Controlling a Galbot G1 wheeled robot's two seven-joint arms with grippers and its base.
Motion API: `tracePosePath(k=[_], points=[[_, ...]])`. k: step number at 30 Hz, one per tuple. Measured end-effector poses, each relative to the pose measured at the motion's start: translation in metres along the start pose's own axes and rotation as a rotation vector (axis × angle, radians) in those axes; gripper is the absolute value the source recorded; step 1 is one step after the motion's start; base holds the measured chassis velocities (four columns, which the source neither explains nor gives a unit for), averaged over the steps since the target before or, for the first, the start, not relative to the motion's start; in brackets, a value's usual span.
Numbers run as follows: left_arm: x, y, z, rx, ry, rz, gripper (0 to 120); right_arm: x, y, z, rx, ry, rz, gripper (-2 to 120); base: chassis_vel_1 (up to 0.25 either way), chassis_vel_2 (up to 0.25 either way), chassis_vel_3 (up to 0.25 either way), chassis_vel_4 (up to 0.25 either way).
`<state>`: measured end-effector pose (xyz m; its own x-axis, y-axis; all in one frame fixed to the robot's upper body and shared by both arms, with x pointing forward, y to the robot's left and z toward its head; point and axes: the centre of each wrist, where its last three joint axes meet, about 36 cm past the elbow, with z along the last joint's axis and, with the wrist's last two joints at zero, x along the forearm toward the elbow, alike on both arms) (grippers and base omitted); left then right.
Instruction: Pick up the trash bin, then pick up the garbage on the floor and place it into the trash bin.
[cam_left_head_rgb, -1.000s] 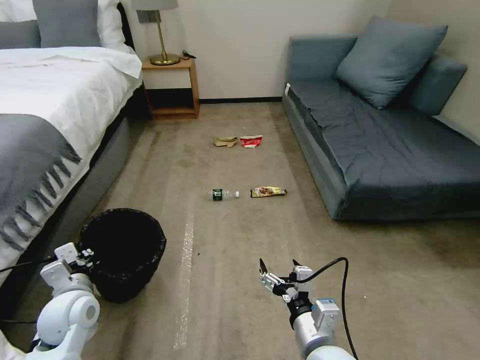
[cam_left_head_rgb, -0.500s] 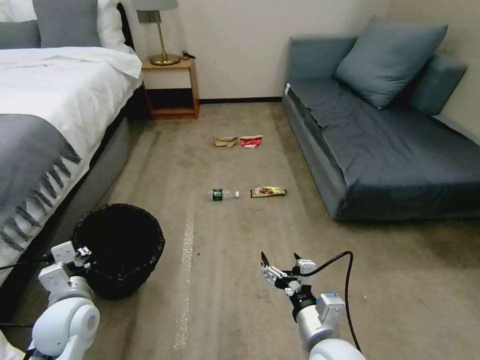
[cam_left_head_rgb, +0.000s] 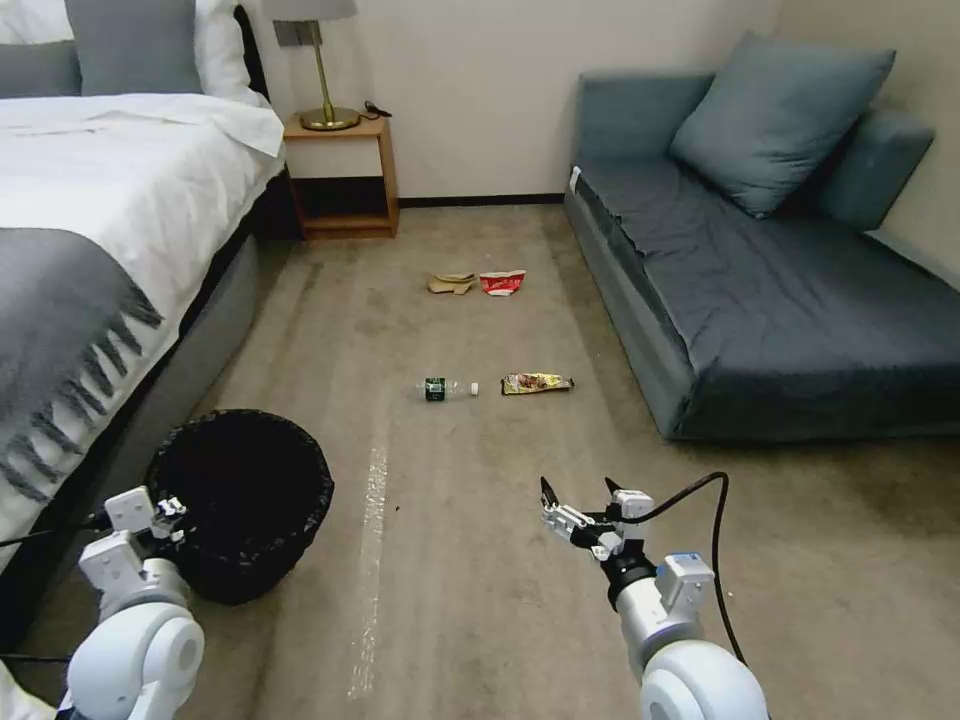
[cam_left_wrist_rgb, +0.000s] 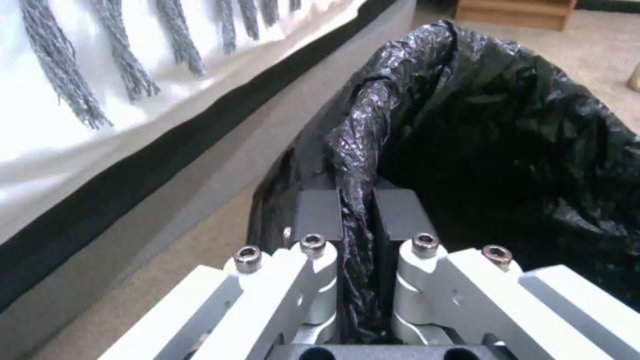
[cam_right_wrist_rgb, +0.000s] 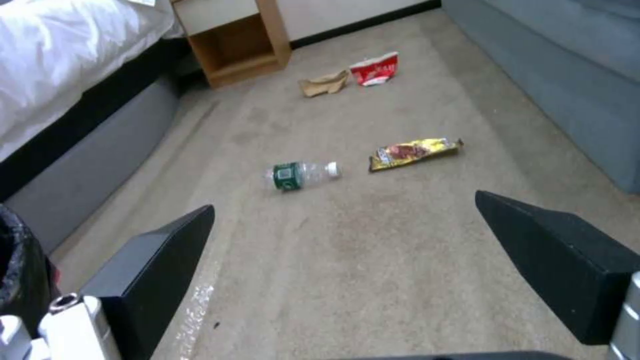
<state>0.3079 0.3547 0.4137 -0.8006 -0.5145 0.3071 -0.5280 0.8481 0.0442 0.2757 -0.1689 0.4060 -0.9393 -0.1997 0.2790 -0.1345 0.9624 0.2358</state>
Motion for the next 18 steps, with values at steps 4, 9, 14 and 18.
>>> tracePosePath(k=[4,9,14,18], points=[[0.0006,-0.0008,-0.0005,0.007,0.001,0.004,8,-0.0008,-0.0008,0.0019,-0.003,0.004,0.001,100,0.0,0.0,0.0,0.0],[0.0024,-0.0014,0.0021,0.012,0.009,0.009,8,0.0,-0.0002,0.0042,-0.007,0.006,-0.007,100,0.0,0.0,0.0,0.0],[0.0028,-0.0012,0.0028,0.011,0.011,0.009,8,-0.0003,0.0015,0.0053,-0.013,0.007,-0.009,100,-0.012,0.005,0.005,-0.009],[0.002,-0.0005,0.0032,0.013,0.003,0.01,8,0.0003,0.0033,0.008,-0.016,0.009,-0.008,100,-0.055,0.061,0.053,-0.053]])
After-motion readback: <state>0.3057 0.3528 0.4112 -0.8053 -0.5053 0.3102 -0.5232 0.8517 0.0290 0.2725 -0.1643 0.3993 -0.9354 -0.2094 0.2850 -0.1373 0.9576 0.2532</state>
